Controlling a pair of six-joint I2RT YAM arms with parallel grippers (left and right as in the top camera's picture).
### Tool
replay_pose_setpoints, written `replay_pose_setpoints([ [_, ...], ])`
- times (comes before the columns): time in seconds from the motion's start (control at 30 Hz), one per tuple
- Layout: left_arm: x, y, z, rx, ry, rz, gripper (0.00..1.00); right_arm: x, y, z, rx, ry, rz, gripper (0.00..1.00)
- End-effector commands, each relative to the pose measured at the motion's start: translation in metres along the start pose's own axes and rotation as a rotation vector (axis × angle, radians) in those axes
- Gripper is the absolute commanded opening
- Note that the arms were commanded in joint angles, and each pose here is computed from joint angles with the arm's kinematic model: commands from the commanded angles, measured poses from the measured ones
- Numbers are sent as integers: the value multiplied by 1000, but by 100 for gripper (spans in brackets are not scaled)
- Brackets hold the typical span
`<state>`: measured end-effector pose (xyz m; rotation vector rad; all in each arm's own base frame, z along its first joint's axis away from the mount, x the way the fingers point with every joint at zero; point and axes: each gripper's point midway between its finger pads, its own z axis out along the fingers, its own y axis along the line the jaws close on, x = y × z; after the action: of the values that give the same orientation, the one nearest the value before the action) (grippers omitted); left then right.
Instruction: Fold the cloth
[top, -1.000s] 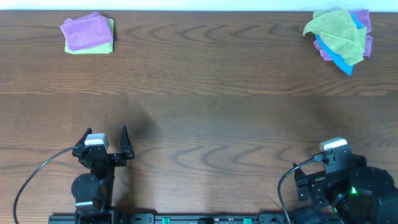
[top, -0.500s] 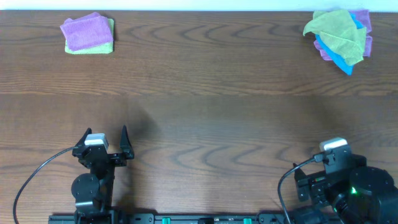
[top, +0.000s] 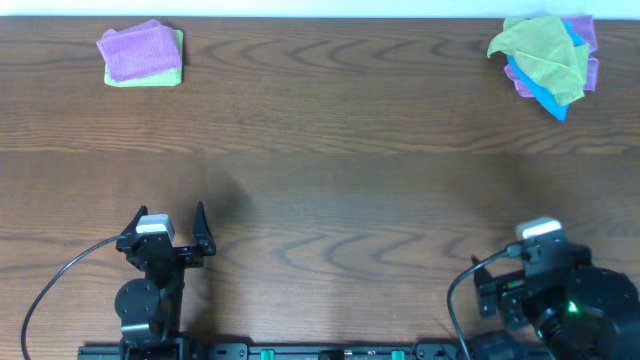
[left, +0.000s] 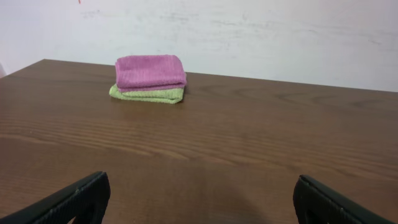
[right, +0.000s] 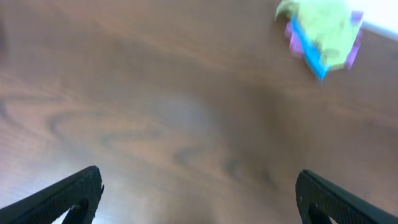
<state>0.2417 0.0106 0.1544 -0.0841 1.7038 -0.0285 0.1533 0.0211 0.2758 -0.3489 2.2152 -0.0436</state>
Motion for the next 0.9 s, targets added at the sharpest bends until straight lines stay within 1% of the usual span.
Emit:
replay_pose_setpoints([
  [0.0,17,2,3,-10,32,17,96,-15,-1,-3,7,-118,11,99],
  [0.17,17,2,3,-10,32,17,95,-19,-3,5,34,-314,53,99],
  [0.27,17,2,3,-10,32,17,95,-9,0,21,35,-375,65,99],
  [0.53,17,2,3,-10,32,17,95,37,4,83,55,-366,90,99],
  [0.73,17,2,3,-10,32,17,95,61,5,121,64,-332,96,99],
  [0.87,17,2,3,-10,32,17,95,75,5,136,73,-301,99,99],
])
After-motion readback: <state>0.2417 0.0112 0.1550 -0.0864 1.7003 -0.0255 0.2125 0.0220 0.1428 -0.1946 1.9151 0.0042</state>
